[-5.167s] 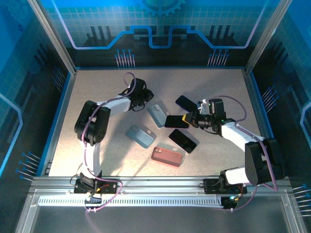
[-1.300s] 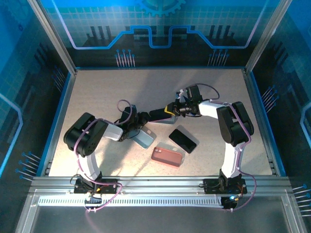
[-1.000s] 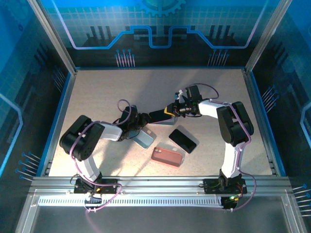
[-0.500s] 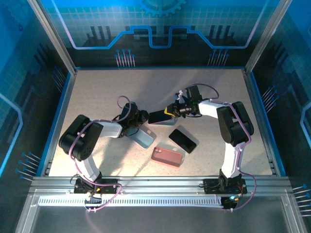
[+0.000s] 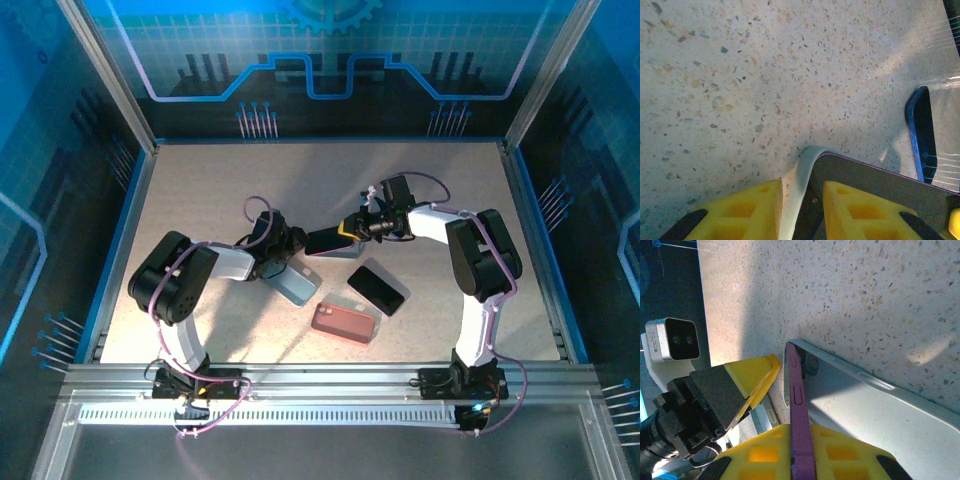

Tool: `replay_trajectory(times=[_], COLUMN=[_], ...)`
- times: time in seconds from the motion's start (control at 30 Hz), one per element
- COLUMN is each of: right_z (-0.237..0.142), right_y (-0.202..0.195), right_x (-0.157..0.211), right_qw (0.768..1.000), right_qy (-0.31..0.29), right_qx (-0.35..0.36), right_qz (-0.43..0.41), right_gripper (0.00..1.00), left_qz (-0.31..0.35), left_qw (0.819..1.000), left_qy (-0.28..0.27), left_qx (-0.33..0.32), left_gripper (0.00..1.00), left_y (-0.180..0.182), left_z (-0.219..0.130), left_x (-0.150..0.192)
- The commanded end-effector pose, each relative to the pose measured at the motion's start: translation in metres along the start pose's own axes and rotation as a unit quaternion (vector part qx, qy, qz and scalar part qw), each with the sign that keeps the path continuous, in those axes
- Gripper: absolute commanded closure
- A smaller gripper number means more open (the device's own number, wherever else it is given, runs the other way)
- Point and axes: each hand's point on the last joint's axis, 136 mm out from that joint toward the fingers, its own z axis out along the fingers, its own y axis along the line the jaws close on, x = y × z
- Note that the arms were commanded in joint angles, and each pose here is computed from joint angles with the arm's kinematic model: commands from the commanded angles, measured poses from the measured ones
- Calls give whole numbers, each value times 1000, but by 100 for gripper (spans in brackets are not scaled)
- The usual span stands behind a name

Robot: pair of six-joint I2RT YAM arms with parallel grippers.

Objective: Put the phone into the phone case

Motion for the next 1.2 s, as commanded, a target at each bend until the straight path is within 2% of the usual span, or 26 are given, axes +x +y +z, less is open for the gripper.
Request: replay_trajectory(times=[0.0, 0.37, 0.9, 1.17], right_z=[21, 37, 52, 47], right_y=[-39, -41, -23, -25], right_x=[21, 18, -6, -4], right_qw=[997, 997, 997, 995], right_qy=[13, 9, 26, 32], right_qx=[69, 72, 69, 90], right_qz=[37, 38, -6, -21], right_gripper=[100, 100, 100, 100], left_qz=[4, 0, -2, 8], left_qw=[1000, 1000, 1000, 998], left_qy=[9, 18, -13, -30], left_qx=[-6, -3, -23, -46], left_gripper=[72, 72, 72, 74], left_y=[6, 2, 12, 16], left_z=[1, 1, -17, -29], left_x=[9, 27, 8, -16])
